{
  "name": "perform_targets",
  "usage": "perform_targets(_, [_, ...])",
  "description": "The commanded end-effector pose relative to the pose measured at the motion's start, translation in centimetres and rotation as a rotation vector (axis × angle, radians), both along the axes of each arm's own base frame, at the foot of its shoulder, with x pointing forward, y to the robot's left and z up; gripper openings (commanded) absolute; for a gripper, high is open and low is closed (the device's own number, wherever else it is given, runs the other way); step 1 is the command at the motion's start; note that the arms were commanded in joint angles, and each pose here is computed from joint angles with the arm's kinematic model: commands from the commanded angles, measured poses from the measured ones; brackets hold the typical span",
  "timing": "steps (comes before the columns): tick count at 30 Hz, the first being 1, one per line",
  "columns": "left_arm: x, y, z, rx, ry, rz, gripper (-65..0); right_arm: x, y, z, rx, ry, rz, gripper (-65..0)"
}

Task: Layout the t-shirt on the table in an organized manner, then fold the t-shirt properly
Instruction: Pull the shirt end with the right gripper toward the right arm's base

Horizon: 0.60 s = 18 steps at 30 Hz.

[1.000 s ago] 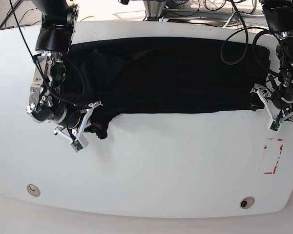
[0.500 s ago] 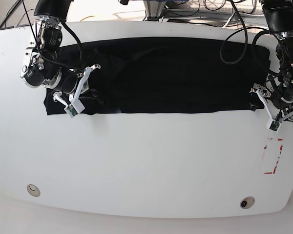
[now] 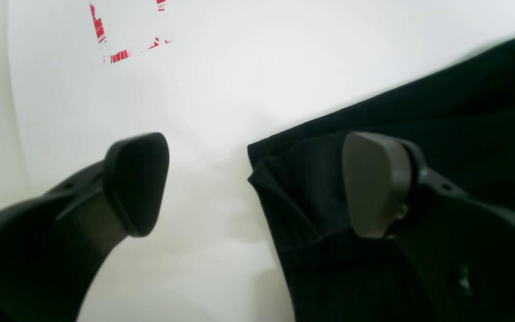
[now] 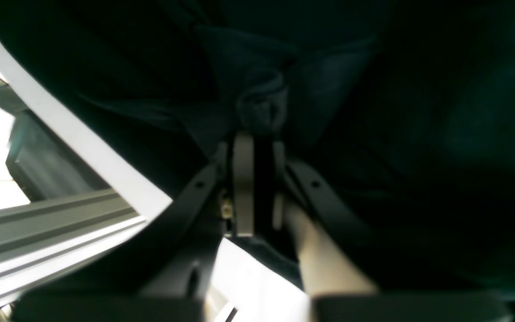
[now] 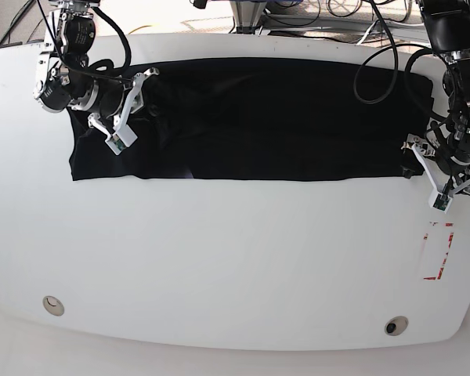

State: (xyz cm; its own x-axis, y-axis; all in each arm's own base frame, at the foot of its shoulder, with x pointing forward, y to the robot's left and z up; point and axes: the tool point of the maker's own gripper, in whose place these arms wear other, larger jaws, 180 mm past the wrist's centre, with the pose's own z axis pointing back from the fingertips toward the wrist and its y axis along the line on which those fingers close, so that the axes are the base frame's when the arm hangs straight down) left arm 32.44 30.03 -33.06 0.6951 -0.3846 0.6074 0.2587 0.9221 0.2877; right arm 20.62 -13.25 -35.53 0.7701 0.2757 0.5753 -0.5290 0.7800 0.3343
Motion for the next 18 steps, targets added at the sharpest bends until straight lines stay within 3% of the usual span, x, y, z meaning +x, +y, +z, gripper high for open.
perform_targets(1, [0.8, 0.5, 1.6, 0.016, -0.047, -0.004, -8.9, -0.5, -0.9, 0.8, -0.029, -0.022, 0.02, -43.4])
perform_targets(3, [0.8, 0.5, 1.6, 0.016, -0.047, -0.004, -8.9, -1.0, -1.0, 0.8, -0.04, -0.018, 0.03, -34.1])
perform_targets(8, [0.8, 0.5, 1.6, 0.016, -0.047, -0.004, -8.9, -1.5, -1.4, 1.2, -0.072, -0.028, 0.057, -17.6])
perform_targets(14, [0.5, 0.4, 1.3, 0.016, -0.036, -0.005, -8.9, -0.9, -1.3, 1.9, -0.052, -0.051, 0.059, -15.4])
perform_targets(18, [0.3, 0.4, 1.1, 0.017, -0.032, -0.007, -8.9, 1.6, -1.4, 3.3, -0.046, -0.13, 0.04, -15.4])
